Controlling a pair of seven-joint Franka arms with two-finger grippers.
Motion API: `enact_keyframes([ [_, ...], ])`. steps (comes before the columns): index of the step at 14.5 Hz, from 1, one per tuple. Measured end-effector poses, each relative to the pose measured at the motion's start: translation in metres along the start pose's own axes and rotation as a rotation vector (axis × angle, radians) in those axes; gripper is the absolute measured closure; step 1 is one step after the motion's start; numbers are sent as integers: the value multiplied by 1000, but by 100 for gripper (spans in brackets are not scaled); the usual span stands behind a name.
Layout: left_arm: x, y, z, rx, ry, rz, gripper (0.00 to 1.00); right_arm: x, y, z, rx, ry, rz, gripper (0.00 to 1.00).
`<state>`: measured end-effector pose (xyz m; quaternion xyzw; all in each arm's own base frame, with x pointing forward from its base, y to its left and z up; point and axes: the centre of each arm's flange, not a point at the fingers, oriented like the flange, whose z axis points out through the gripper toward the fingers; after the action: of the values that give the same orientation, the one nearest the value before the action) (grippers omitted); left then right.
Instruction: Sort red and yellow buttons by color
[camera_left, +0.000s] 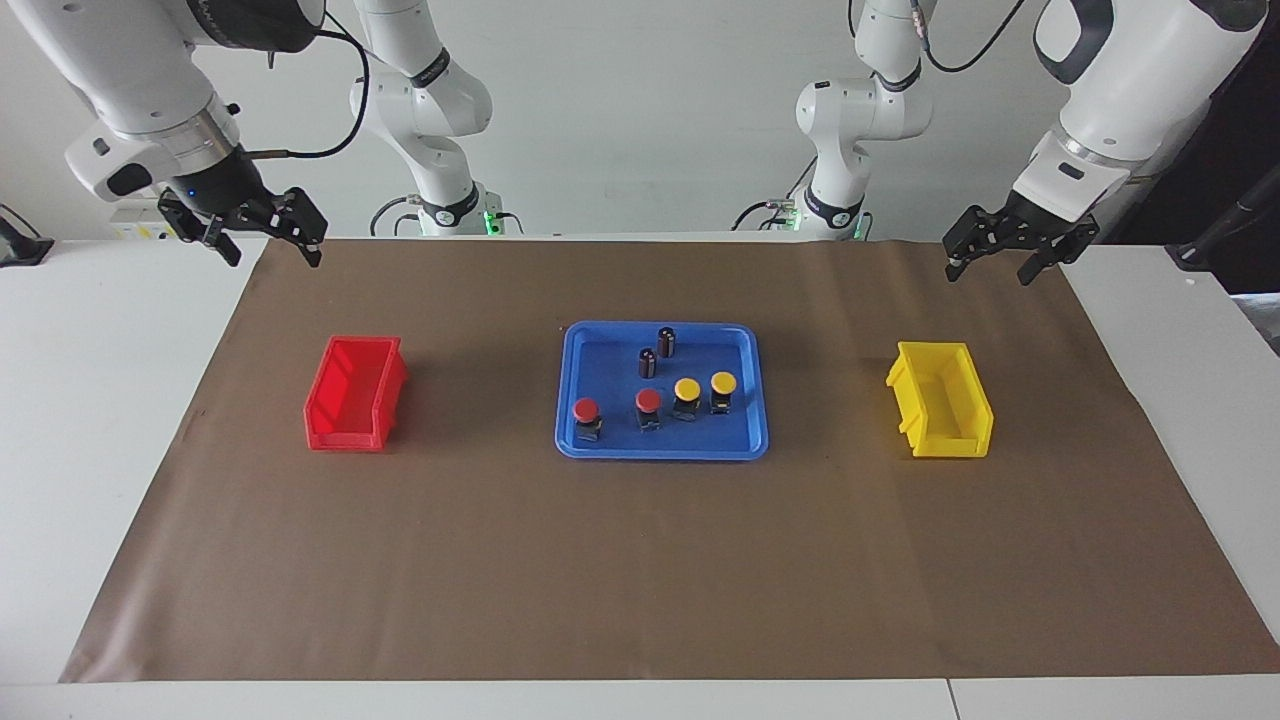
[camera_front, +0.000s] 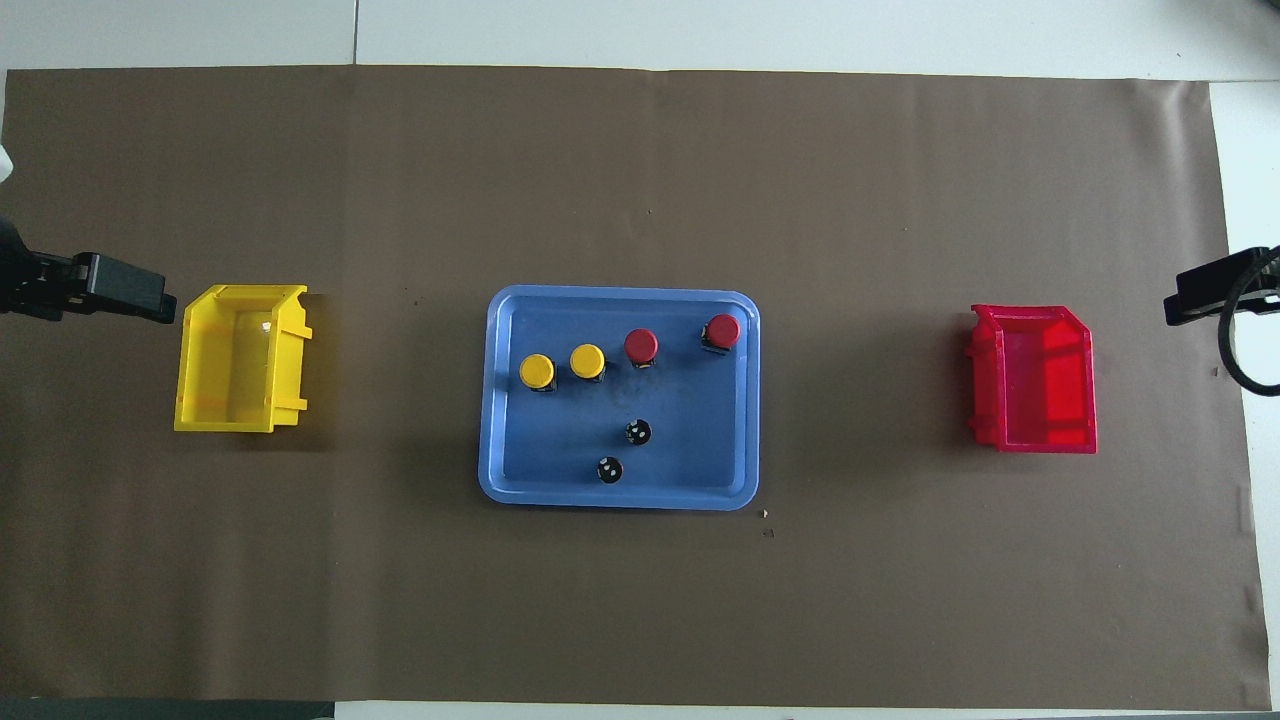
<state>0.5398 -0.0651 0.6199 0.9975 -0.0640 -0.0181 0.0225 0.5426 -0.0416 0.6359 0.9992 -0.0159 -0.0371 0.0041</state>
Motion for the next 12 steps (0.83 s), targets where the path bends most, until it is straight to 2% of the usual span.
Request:
enact_keyframes([
  [8, 0, 0, 0, 0, -1, 0, 0, 0, -2, 2, 0, -5, -6, 0],
  [12, 0, 0, 0, 0, -2, 0, 0, 2, -36, 2, -5, 2, -68, 0],
])
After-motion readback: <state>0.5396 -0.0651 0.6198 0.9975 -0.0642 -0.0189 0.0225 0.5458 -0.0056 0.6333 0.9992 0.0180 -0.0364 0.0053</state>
